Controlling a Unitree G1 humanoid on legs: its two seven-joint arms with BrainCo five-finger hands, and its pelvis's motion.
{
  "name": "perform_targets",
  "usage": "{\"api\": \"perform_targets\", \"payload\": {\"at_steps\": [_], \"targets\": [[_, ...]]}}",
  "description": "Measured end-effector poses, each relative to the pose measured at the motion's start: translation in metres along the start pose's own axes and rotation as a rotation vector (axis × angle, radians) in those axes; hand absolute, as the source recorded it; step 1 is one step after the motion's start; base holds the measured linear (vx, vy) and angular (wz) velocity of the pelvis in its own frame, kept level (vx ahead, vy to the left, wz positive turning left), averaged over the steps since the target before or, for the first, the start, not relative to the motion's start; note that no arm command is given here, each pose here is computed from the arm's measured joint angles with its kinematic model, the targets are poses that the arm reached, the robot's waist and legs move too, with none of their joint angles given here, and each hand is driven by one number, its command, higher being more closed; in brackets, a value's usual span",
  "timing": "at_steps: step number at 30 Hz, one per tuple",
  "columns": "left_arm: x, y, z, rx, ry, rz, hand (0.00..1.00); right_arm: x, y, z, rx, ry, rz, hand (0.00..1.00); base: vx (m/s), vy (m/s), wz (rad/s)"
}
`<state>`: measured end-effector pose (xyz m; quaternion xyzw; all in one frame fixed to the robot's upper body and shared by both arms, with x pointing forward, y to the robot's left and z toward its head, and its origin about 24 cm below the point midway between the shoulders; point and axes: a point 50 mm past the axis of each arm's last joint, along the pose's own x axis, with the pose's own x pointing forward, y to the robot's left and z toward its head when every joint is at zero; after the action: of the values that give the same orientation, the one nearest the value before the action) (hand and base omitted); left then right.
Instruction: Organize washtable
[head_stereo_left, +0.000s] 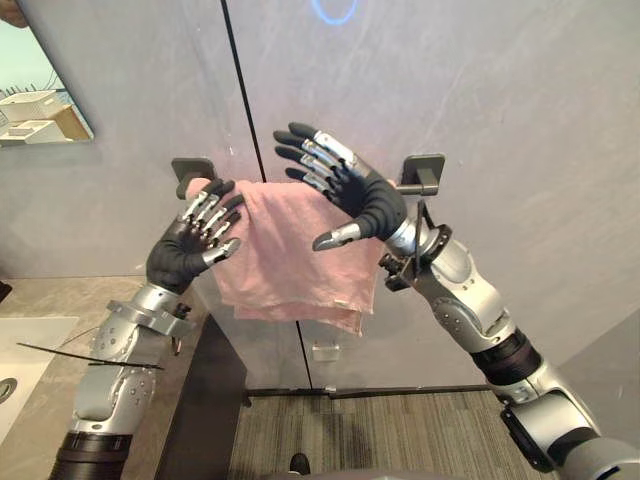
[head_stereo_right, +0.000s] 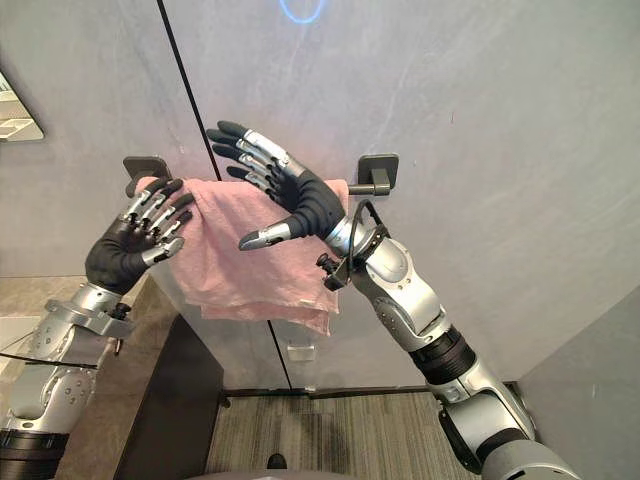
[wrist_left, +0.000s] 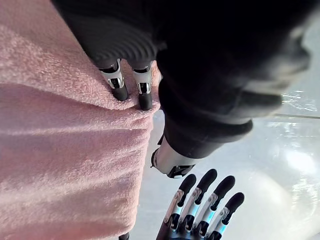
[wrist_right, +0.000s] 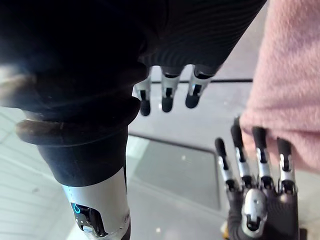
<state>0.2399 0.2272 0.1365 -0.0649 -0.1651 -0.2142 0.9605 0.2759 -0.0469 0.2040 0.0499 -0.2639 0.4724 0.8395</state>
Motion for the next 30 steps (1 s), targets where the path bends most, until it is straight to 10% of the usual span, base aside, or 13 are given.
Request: {"api": "perform_targets", "payload": {"at_steps": [30], "targets": [[-0.017,-0.006,-0.049,-0.081,0.242,-0.032,0.0,-0.035,0.005,-0.061,0.112,0.278,-0.057,0.0,0.01,-0.001,0.01]]}}
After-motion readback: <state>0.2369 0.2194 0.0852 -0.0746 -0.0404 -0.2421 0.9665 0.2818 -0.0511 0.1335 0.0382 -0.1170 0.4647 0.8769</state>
